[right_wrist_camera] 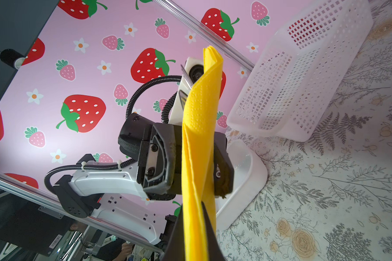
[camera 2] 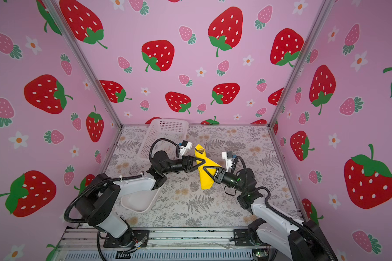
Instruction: Place the utensils on the paper napkin and roll it up
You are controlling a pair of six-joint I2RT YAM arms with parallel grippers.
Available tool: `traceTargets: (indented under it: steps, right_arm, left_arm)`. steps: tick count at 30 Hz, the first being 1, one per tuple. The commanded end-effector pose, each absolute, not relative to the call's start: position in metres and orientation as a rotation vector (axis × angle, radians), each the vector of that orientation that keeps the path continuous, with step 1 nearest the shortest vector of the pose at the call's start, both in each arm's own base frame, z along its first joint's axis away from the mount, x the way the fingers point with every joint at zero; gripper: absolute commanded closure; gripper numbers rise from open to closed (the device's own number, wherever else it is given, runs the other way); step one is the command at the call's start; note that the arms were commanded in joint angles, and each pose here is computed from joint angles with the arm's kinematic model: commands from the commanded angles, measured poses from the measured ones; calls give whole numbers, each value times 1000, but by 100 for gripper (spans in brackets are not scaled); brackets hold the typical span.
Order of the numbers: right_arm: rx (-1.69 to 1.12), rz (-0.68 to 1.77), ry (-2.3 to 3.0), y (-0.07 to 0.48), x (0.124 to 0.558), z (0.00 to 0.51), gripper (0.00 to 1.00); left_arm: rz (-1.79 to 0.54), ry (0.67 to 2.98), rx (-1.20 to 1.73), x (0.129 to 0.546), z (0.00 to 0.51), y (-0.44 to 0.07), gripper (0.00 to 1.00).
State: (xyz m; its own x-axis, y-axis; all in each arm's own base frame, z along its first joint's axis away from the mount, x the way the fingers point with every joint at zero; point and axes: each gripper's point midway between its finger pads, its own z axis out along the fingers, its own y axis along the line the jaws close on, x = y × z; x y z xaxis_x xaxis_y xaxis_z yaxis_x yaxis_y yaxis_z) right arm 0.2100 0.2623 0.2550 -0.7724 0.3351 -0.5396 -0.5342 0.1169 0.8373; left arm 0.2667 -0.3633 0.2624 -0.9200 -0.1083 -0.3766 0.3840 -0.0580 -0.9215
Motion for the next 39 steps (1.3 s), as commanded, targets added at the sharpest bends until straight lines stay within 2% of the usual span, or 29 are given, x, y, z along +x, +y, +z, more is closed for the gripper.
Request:
traceTargets:
  steps: [1,17,19,20,21,30,39]
  right_arm:
    - [-247,1762,1635,259,203,284,92]
    - [-244,1751,1639,256,201,281,91]
    - [-243,1748,1638,256,202,282,90]
    - [-243,1748,1638,255,202,282,90]
    - [-242,1748,1639,255,202,281,90]
    - [-222,1731,1651,252,205,279,86]
    - [-184,1660,1690,243,212,273,74]
  left_arm:
    - [-2079,1787,341,267,285,-368,65]
    - [-2079,1726,350,266,295,-365,92]
    - [-2076,1717,359,265,297,-364,93]
    - [-2074,1711,363,265,299,-364,98]
    - [-2072,1705,368,265,300,-364,100]
    - [-2060,1665,422,260,311,-362,100]
    - [-2037,1627,464,256,323,-354,100]
